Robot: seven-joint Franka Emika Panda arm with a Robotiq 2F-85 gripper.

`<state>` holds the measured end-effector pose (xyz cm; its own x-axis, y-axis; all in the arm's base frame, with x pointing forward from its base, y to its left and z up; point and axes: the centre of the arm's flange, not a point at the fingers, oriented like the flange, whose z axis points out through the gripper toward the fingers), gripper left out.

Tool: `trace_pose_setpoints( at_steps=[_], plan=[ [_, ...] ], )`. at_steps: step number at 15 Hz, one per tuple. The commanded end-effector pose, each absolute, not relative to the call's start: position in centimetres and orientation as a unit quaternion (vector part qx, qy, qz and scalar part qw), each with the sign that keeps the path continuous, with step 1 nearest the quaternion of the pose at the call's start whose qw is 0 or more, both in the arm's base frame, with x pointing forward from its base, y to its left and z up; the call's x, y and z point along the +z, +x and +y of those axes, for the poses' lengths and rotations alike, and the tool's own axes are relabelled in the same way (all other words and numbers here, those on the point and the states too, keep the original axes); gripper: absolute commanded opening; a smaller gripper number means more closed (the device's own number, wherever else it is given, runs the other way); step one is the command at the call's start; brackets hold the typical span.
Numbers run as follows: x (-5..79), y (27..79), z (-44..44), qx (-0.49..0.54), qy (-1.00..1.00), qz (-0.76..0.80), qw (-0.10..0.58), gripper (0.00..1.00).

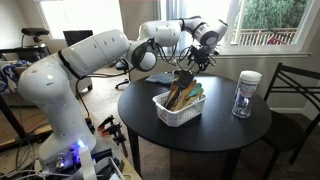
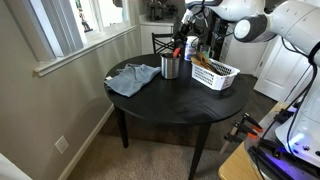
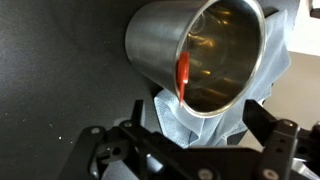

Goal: Remove the spatula from the cutlery holder and place it in the white basket

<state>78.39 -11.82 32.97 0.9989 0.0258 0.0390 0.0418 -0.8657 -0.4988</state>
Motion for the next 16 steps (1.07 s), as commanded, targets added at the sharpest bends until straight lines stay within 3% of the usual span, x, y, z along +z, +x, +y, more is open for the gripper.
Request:
trace_pose_setpoints(
  at_steps=[1,12,16],
  plan=[
    [32.7,82.5,-12.1,-0.005,-0.961,0.006,0.276,0.74],
    [34.2,82.4,-12.5,-0.003,-0.962,0.017,0.273,0.03],
    [36.8,81.0,-12.1,0.002,-0.959,0.009,0.283,0.00]
  ],
)
